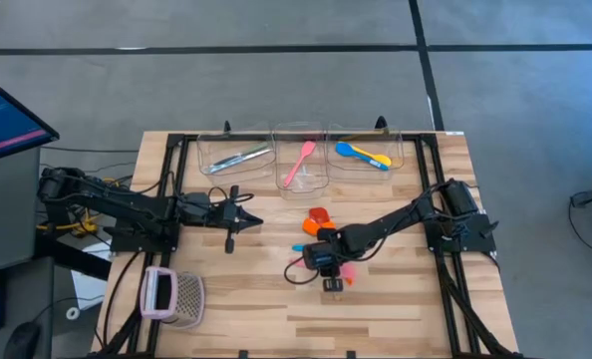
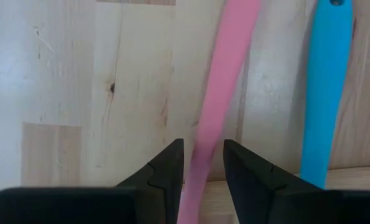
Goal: Pick & Place Kitchen Items
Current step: Put the pink spatula into the middle transparent bin
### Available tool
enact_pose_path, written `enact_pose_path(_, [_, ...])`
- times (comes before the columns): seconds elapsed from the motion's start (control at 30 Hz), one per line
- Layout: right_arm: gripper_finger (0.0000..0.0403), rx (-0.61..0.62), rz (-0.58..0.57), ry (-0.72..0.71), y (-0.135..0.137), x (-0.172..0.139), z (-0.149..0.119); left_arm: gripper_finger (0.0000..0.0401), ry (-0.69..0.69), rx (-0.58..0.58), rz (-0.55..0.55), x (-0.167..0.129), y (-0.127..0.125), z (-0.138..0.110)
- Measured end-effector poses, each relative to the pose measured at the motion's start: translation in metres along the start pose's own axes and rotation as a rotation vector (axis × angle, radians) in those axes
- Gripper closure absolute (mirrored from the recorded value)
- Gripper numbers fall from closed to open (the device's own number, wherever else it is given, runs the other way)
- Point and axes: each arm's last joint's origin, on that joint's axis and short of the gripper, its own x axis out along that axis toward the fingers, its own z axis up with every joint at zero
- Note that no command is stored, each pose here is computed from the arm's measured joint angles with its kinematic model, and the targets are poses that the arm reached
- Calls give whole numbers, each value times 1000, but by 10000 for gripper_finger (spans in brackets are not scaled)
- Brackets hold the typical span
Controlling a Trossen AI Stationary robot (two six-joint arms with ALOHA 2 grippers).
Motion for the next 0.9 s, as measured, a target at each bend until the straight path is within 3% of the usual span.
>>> enact_pose_path(0.57, [298,23,18,-12,-10,8,-8,399,0,0,-2,0,0,0])
enact_pose_path(0.9, [384,30,13,-11,-11,9,-8,399,0,0,-5,0,0,0])
